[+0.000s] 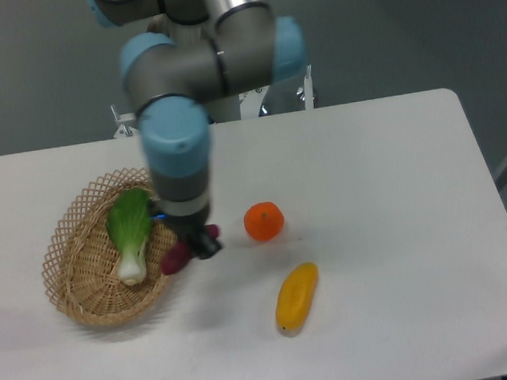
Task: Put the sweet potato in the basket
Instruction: 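Carry the sweet potato over the wicker basket beside the bok choy, then lower the sweet potato into the basket and open the gripper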
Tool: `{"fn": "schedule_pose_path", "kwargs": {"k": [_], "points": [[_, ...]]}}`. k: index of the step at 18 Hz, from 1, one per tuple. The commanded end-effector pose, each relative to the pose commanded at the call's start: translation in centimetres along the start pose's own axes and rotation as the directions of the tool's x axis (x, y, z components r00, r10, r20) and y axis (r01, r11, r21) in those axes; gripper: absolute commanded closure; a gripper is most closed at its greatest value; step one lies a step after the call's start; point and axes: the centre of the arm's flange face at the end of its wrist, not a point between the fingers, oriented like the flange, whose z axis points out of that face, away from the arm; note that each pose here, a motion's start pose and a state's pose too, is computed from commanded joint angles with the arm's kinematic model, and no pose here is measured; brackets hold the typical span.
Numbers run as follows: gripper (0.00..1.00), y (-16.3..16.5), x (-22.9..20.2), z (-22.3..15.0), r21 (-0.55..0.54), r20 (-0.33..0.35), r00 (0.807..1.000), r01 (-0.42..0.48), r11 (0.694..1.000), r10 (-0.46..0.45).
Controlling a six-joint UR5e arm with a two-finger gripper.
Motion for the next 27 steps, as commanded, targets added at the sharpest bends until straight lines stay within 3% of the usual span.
{"fn": "schedule_pose_path", "kwargs": {"k": [10, 13, 16, 17, 19, 20, 21, 27], "points": [[0.76, -4.4, 4.9, 5.6, -0.055, -0.09, 0.995, -0.038, 0.998, 0.033], [0.69, -5.3, 5.5, 7.1, -0.07, -0.108, 0.994, -0.036, 0.997, 0.029], [0.54, -5.7, 5.6, 7.6, -0.071, -0.104, 0.994, -0.021, 0.997, 0.014], [0.41, -5.7, 5.5, 7.6, -0.072, -0.104, 0.995, -0.02, 0.997, 0.012], [0.26, -5.7, 5.5, 7.3, -0.065, -0.092, 0.996, -0.02, 0.998, 0.014], [0.08, -5.7, 5.4, 7.0, -0.061, -0.086, 0.996, -0.02, 0.998, 0.015], [0.0, -5.7, 5.4, 6.7, -0.06, -0.079, 0.997, -0.021, 0.998, 0.016], [0.0, -4.5, 3.9, 5.0, -0.088, 0.018, 1.0, -0.011, 0.996, 0.012]]}}
